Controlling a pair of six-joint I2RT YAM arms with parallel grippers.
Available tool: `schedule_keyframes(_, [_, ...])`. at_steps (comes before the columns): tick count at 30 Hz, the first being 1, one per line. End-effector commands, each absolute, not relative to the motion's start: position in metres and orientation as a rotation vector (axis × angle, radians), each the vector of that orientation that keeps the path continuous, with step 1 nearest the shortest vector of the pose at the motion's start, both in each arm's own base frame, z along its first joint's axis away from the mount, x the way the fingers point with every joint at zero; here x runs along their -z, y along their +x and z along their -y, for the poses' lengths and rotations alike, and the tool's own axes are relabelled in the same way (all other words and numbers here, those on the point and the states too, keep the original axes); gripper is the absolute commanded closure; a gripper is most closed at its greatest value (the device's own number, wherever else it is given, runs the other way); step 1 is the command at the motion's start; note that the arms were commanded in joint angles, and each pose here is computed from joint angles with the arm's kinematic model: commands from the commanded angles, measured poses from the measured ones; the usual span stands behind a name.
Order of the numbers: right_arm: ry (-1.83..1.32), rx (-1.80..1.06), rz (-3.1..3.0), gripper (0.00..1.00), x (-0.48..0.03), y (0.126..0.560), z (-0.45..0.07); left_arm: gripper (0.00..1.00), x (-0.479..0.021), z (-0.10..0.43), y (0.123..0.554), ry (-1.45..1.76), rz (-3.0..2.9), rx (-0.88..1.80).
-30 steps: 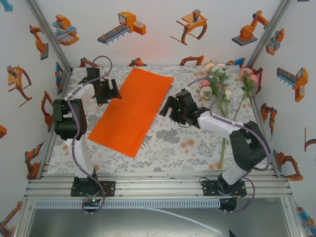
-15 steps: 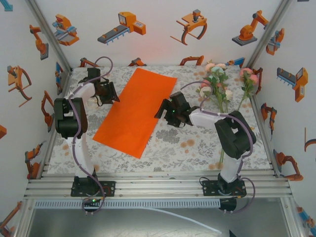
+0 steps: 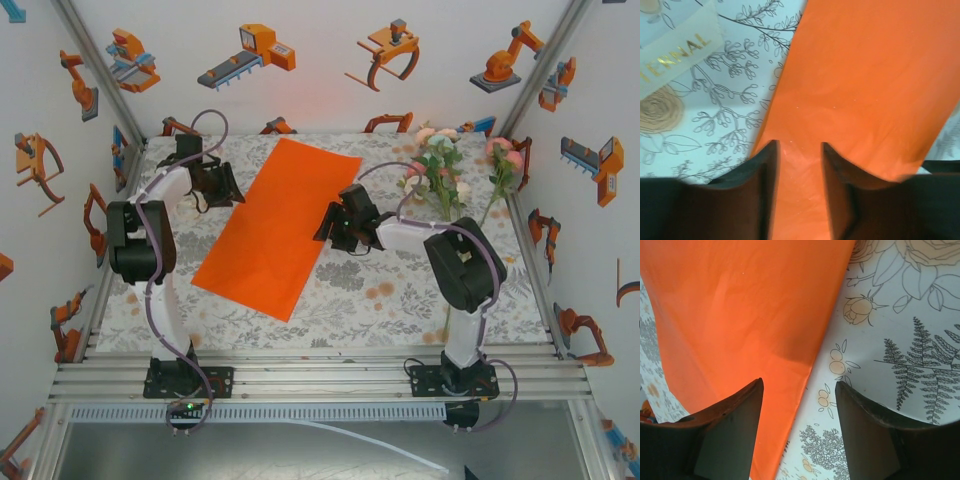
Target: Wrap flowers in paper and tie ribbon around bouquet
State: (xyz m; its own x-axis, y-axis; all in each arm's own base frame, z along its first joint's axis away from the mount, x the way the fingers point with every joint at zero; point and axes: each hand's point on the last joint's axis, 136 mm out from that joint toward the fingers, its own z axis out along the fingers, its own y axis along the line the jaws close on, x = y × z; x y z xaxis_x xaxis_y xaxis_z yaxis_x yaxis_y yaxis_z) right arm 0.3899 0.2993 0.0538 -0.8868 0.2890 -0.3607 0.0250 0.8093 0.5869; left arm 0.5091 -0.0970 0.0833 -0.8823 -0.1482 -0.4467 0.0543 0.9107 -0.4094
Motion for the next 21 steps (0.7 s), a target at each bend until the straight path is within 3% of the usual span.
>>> schedule_keyframes(1, [0.145,-0.85,-2.523,0.42,-0.069,0.398,-0.312,0.48,-0.091,0.079,0.512,-0.082,-2.561,0.423])
schedule_keyframes(10, [0.126,-0.875,-2.511,0.42,-0.073,0.401,-0.318,0.46,-0.067,0.097,0.526,-0.007,-2.599,0.523])
schedule_keyframes(15, [0.118,-0.871,-2.512,0.58,-0.072,0.403,-0.32,0.53,-0.058,0.101,0.524,-0.019,-2.625,0.565])
schedule_keyframes(21, [0.108,-0.88,-2.523,0.68,-0.069,0.404,-0.324,0.64,-0.06,0.101,0.523,-0.012,-2.624,0.567])
